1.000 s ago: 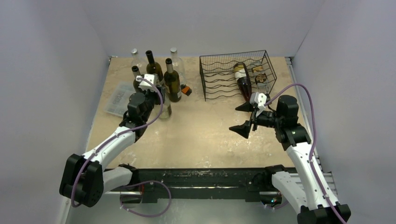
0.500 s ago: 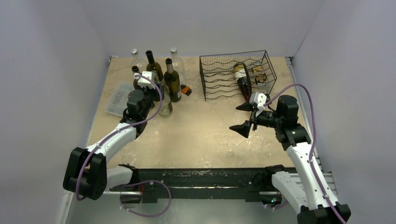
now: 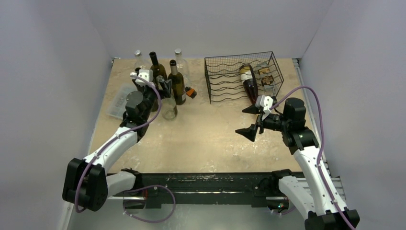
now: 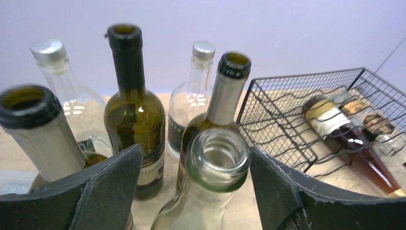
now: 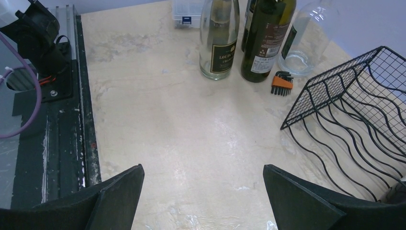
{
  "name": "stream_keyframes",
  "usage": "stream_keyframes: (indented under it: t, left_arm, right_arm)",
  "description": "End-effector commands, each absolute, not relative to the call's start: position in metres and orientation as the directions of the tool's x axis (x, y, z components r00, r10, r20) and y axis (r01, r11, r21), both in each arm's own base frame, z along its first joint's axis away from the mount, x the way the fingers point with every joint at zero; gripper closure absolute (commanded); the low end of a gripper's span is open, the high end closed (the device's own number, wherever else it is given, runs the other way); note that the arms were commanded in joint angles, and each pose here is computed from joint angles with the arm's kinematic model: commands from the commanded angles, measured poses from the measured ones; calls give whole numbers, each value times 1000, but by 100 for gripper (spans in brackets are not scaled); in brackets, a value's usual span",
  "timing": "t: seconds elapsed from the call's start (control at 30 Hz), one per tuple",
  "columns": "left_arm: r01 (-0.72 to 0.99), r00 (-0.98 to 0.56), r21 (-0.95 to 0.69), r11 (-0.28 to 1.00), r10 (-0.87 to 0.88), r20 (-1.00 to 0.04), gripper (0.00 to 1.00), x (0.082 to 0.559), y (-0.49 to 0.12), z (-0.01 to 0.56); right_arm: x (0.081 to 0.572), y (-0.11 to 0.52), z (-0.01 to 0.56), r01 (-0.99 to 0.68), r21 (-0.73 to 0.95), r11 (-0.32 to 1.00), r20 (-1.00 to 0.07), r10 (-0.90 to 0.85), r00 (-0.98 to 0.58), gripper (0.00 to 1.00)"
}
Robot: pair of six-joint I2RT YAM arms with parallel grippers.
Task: Take the wine bottle off the wine rack
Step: Place the wine bottle at the center of the board.
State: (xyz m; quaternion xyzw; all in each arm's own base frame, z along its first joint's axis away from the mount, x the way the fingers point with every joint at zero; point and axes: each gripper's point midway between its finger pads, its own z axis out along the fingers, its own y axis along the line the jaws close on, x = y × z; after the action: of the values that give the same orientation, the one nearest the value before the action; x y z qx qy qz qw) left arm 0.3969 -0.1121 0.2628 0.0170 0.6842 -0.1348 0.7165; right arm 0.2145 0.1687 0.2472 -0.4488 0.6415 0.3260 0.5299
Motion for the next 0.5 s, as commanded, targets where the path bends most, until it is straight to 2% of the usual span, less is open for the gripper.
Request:
stream_keyframes:
  t: [0.0, 0.2, 0.47]
  left_arm:
    - [252, 143, -203, 946, -244, -959, 16, 389, -112, 321]
    - [285, 133, -216, 934, -262, -956, 0, 367, -112, 340]
    - [381, -19, -267, 885, -282, -959, 0, 325, -125, 357]
  right_arm:
    - [218, 166, 249, -912, -95, 398, -970, -245, -5, 1]
    - [220, 164, 249, -907, -103, 408, -968, -252, -3, 1]
    - [222, 162, 247, -902, -110, 418, -965, -261, -3, 1]
